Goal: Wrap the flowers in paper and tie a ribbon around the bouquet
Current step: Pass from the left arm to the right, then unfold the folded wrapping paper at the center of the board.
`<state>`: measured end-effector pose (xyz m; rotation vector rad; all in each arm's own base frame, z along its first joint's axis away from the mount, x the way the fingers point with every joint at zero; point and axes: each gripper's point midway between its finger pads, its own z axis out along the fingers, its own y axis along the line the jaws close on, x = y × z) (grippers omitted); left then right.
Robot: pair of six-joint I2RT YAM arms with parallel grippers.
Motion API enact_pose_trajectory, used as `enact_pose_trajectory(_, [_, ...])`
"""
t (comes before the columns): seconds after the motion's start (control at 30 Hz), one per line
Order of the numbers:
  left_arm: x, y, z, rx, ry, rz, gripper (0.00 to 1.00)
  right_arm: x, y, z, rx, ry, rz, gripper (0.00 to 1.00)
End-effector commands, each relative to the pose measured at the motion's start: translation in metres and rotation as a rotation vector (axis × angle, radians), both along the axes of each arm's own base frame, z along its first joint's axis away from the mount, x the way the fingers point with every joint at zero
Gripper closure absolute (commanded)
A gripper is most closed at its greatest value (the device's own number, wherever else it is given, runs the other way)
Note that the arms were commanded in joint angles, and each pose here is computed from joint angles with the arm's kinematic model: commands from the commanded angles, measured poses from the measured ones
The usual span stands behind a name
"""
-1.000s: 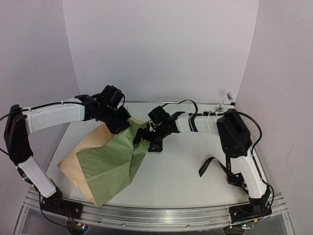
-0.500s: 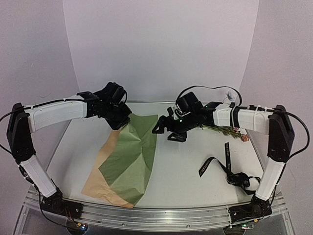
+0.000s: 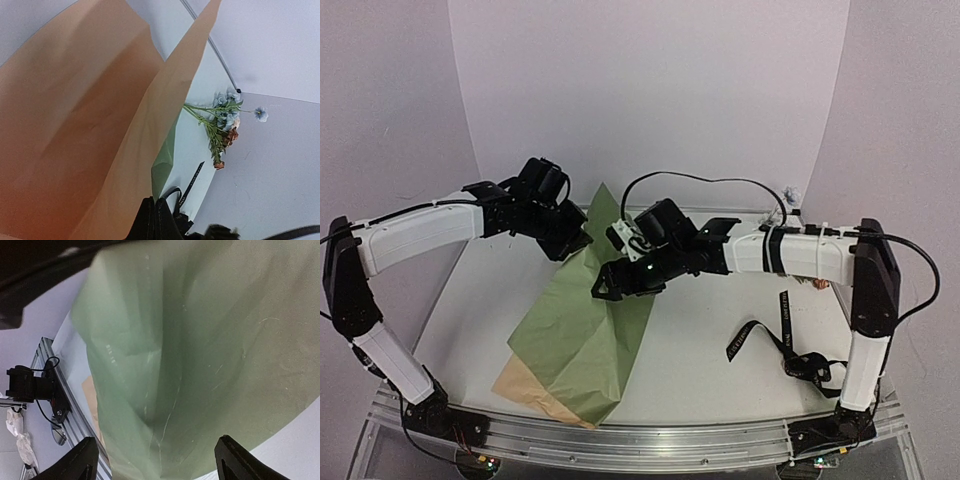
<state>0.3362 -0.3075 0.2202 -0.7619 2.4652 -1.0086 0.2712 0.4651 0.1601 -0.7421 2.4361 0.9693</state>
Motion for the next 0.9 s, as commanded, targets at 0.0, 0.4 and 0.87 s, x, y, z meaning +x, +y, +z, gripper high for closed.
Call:
enact_pose_trajectory(0.0, [-0.007,-0.003,0.033,-0.090,-0.048,-0.013,1.00,0.013,0.018,0.009,-0.036,-0.101,0.008,0.20])
enact_pose_trajectory(0.4, [-0.002,0.008,0.034,-0.059,-0.081,-0.021,0.87,0.022,0.014,0.002,-0.116,-0.183,-0.056,1.00])
enact_pose_trajectory(0.87, [0.034,0.103,-0.030,-0.165,-0.066,-0.021,0.38,0.011,-0.022,0.016,-0.013,-0.295,-0.111,1.00])
